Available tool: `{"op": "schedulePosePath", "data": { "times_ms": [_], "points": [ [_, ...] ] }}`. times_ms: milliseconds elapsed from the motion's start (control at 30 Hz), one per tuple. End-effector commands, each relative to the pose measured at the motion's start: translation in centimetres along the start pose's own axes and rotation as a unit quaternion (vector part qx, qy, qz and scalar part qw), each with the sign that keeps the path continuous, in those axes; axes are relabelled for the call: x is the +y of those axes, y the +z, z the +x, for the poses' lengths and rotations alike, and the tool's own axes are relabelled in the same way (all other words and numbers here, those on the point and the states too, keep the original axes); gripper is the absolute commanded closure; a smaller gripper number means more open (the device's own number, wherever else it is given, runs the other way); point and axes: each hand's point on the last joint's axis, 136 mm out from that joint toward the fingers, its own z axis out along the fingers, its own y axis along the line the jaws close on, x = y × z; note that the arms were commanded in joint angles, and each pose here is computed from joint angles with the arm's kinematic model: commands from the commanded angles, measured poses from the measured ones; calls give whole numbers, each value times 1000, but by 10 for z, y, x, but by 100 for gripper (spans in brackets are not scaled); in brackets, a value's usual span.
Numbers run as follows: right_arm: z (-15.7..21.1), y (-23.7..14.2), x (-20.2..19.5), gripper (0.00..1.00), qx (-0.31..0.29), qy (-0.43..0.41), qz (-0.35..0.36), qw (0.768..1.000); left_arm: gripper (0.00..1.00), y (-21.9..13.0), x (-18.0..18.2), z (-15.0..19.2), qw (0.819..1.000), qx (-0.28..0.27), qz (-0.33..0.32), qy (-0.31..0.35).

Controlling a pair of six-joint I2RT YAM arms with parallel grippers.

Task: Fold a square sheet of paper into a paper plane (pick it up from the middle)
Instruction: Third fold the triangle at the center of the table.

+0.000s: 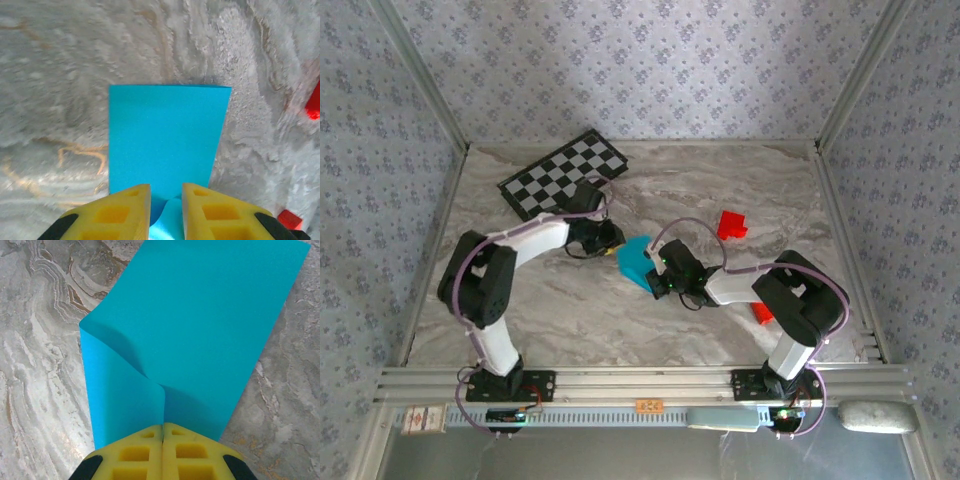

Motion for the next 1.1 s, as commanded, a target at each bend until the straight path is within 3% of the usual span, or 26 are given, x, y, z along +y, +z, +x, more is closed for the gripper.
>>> {"op": "schedulePosePath", "data": {
  "times_ms": [0,167,267,633,1067],
  "points": [
    [20,5,-6,96,40,21,7,999,77,-6,4,12,999,-9,27,-40],
    [21,6,-8,97,49,24,11,998,75,-9,-17,29,989,-16,125,-75],
    [23,6,-9,96,51,24,14,998,74,-3,-25,44,987,-8,144,-77],
    [25,5,-11,97,53,26,18,998,85,25,-24,66,986,24,141,-82],
    [28,6,-13,97,57,29,23,998,87,42,1,80,992,43,89,-81]
  ]
}}
